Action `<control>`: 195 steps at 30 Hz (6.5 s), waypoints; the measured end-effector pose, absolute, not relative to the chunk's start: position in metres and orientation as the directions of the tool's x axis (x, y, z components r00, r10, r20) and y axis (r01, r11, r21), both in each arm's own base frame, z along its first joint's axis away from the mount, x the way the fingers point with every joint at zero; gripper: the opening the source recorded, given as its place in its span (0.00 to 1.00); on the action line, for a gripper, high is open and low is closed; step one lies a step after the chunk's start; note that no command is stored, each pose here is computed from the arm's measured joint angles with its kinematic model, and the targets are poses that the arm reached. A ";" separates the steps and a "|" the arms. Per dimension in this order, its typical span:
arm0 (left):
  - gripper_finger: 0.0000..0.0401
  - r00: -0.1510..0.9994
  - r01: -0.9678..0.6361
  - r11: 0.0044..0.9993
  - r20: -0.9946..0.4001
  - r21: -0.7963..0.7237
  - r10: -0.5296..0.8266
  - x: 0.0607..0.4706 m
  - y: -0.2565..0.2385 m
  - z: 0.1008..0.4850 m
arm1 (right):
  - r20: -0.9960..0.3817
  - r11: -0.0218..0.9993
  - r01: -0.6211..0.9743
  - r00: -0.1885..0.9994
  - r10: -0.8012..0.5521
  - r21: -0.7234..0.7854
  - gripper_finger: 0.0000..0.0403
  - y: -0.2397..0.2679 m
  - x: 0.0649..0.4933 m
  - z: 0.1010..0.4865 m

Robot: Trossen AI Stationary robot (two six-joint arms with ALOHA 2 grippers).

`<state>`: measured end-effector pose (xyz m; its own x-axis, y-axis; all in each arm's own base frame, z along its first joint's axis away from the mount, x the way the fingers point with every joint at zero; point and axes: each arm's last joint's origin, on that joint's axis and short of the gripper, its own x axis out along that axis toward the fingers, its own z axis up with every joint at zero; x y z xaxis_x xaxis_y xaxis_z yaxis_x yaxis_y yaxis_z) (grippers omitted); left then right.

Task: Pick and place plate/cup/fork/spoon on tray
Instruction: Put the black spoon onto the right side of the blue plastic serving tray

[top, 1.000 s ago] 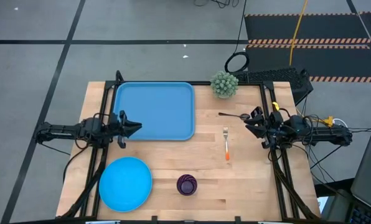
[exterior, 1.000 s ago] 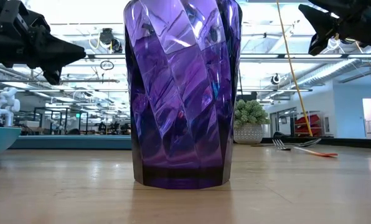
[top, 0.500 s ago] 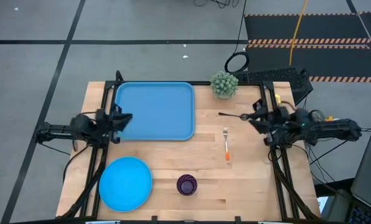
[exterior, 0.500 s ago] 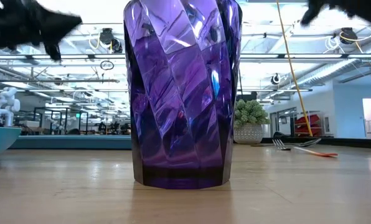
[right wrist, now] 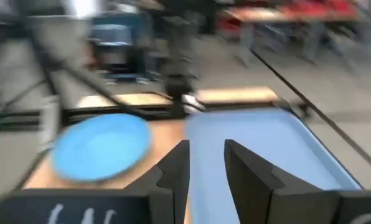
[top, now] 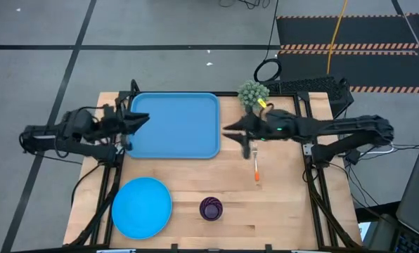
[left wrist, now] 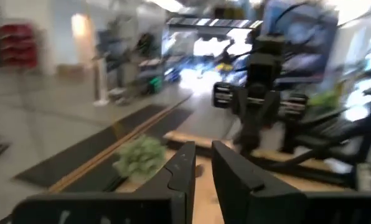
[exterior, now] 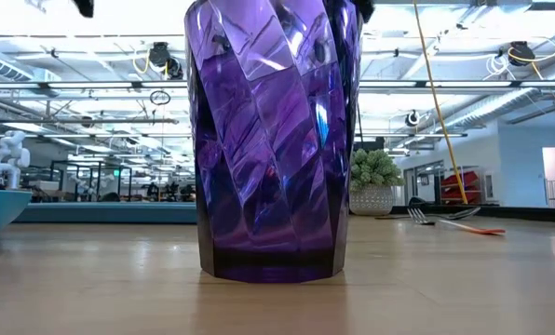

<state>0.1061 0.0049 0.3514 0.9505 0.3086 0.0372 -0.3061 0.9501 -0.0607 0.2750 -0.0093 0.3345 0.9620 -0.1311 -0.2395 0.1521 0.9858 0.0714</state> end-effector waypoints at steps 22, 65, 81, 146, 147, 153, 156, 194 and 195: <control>0.14 0.893 -0.359 0.888 -0.172 0.287 0.416 0.228 0.000 0.329 | -0.905 0.829 0.522 0.223 -0.362 -0.203 0.23 -0.090 0.242 0.260; 0.14 0.886 -0.336 0.860 -0.179 0.385 0.427 0.229 0.002 0.328 | -0.985 0.963 0.219 0.037 -0.166 -0.154 0.16 -0.130 0.211 0.136; 0.14 0.885 -0.333 0.861 -0.188 0.385 0.427 0.229 0.002 0.327 | -0.967 0.966 0.072 -0.078 -0.242 -0.247 0.00 -0.112 0.213 0.148; 0.14 0.938 -0.126 0.965 -0.289 0.229 0.191 0.208 0.008 0.328 | -0.773 0.068 -0.770 0.627 -0.101 -0.634 0.00 -0.137 0.388 0.198; 0.14 0.939 -0.125 0.965 -0.288 0.232 0.191 0.209 0.008 0.328 | -0.773 0.070 -0.771 0.627 -0.092 -0.634 0.00 -0.138 0.389 0.196; 0.14 0.948 -0.107 0.966 -0.268 0.237 0.171 0.209 0.007 0.330 | -0.801 0.071 -0.798 0.595 -0.064 -0.599 0.00 -0.137 0.390 0.182; 0.14 0.949 -0.102 0.966 -0.268 0.237 0.166 0.209 0.007 0.330 | -0.782 0.067 -0.779 0.621 -0.054 -0.623 0.00 -0.137 0.393 0.184; 0.14 0.943 -0.075 0.968 -0.298 0.239 0.147 0.208 0.008 0.327 | -0.833 0.166 -0.819 0.553 -0.027 -0.549 0.00 -0.163 0.478 0.193; 0.14 0.944 -0.074 0.968 -0.297 0.241 0.146 0.207 0.008 0.327 | -0.836 0.174 -0.821 0.549 -0.025 -0.544 0.00 -0.163 0.479 0.193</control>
<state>0.2073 0.0078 0.3273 0.9437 0.1462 -0.2968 -0.0740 0.9676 0.2414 0.4786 -0.1629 0.1925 0.5489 -0.0247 -0.8355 -0.8207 0.1737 -0.5443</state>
